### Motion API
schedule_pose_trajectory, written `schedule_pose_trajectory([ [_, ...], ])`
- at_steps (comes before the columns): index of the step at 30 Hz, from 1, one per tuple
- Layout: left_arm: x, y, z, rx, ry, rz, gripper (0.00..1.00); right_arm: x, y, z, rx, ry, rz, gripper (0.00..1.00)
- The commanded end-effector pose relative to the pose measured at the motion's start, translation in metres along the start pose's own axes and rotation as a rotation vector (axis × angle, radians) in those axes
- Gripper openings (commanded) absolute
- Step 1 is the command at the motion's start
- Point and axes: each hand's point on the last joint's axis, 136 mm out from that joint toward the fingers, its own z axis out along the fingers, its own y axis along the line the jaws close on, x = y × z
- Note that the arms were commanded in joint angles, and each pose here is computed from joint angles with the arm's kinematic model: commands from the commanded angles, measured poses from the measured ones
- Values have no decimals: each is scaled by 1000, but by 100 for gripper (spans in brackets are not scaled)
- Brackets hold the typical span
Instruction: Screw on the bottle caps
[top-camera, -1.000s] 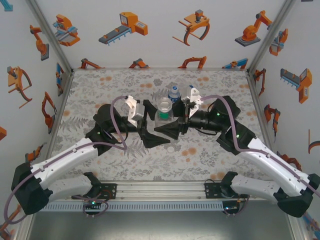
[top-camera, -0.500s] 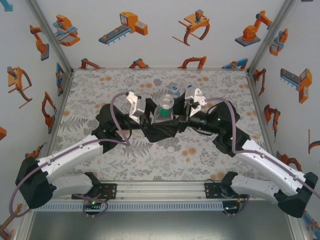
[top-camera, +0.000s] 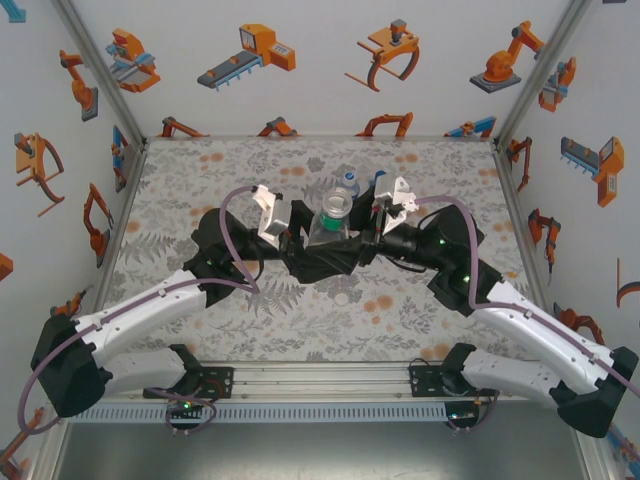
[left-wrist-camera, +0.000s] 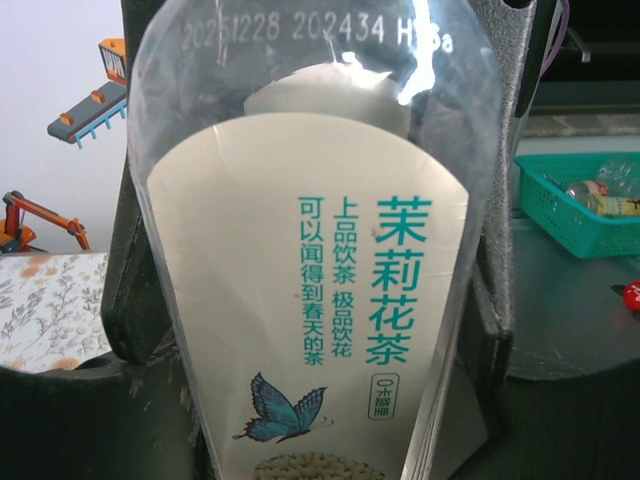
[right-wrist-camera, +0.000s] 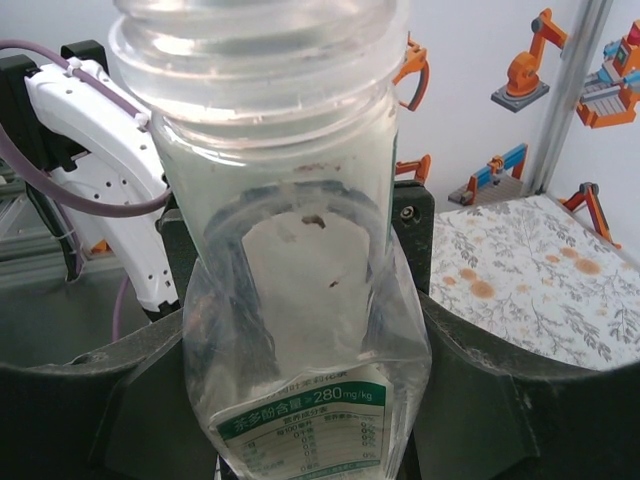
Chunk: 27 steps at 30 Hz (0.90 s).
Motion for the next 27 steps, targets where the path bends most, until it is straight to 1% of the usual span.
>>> schedule_pose_trajectory([
  [1,-20,-1,-3,-34,-21,74,36,-19,-5,-9,71,-39,-42,70],
  [3,-17,5,-8,-84,4,83,33,-18,-7,-12,91,-13,-54,77],
  [8,-4,27,-32,-234,103,97,25,-12,-23,-22,207,32,-75,80],
  [10,0,36,-45,-291,141,93,18,-5,-33,-26,267,63,-65,79],
  [11,2,41,-53,-322,161,83,13,1,-37,-27,292,84,-55,79],
  [14,6,52,-77,-397,199,59,0,22,-50,-30,356,158,-19,77],
  [18,11,56,-102,-414,252,14,0,63,-71,-33,456,273,73,72],
  [21,17,63,-119,-438,299,-31,0,102,-92,-42,588,378,185,68],
  [27,33,79,-149,-516,360,-15,0,189,-116,-64,787,573,388,55],
])
